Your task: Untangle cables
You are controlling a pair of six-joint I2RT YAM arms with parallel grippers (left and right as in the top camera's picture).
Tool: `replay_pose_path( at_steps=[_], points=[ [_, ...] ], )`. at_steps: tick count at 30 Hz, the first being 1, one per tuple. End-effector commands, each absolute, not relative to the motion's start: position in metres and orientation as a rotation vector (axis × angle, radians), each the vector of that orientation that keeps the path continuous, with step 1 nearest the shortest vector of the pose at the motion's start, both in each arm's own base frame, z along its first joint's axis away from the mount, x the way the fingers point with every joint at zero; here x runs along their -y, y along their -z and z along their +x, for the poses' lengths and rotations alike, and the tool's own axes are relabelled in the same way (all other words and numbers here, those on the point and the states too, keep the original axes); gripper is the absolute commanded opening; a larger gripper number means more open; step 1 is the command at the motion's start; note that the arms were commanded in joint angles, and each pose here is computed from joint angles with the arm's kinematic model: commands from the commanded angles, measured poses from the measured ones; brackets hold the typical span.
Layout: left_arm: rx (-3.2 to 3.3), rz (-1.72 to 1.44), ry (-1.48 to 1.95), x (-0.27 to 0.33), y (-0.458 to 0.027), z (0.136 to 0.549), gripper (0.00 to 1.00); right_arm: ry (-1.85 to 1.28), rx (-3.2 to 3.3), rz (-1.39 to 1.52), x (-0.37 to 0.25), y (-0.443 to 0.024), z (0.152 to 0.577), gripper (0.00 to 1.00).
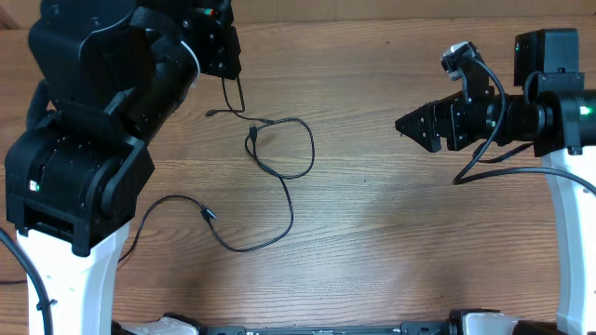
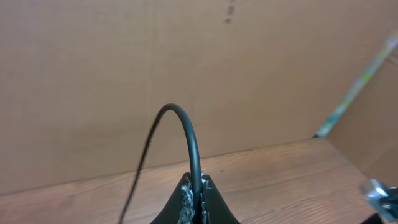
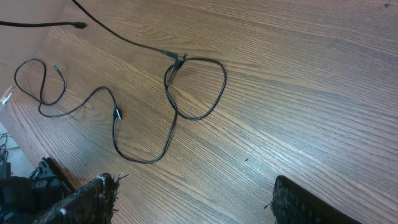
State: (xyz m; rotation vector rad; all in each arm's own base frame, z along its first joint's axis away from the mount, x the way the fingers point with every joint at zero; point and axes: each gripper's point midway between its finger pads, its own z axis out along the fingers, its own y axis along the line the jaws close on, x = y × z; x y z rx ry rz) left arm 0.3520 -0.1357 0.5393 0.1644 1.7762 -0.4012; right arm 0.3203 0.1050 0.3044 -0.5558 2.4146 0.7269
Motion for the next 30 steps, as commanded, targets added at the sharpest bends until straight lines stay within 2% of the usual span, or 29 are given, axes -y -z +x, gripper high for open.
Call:
replay_pose_path(
  at_steps=[1, 8, 20, 30],
  points=[
    [-1.774, 0.063, 0.306, 0.115, -0.541, 0.357, 0.04, -0.713, -2.393, -0.562, -0.104, -0.312, 0.321, 0.79],
    [-1.822, -0.206, 0.065, 0.055, -0.521, 0.367, 0.04, -0.722, -2.405, -0.560, -0.105, -0.309, 0.322, 0.79],
    [-1.902, -0.493, 0.043, -0.009, -0.488, 0.372, 0.04, -0.722, -2.406, -0.559, -0.104, -0.308, 0.322, 0.79],
    [-2.012, -0.564, -0.028, -0.028, -0.454, 0.376, 0.04, -0.720, -2.400, -0.561, -0.105, -0.309, 0.323, 0.79]
  ],
)
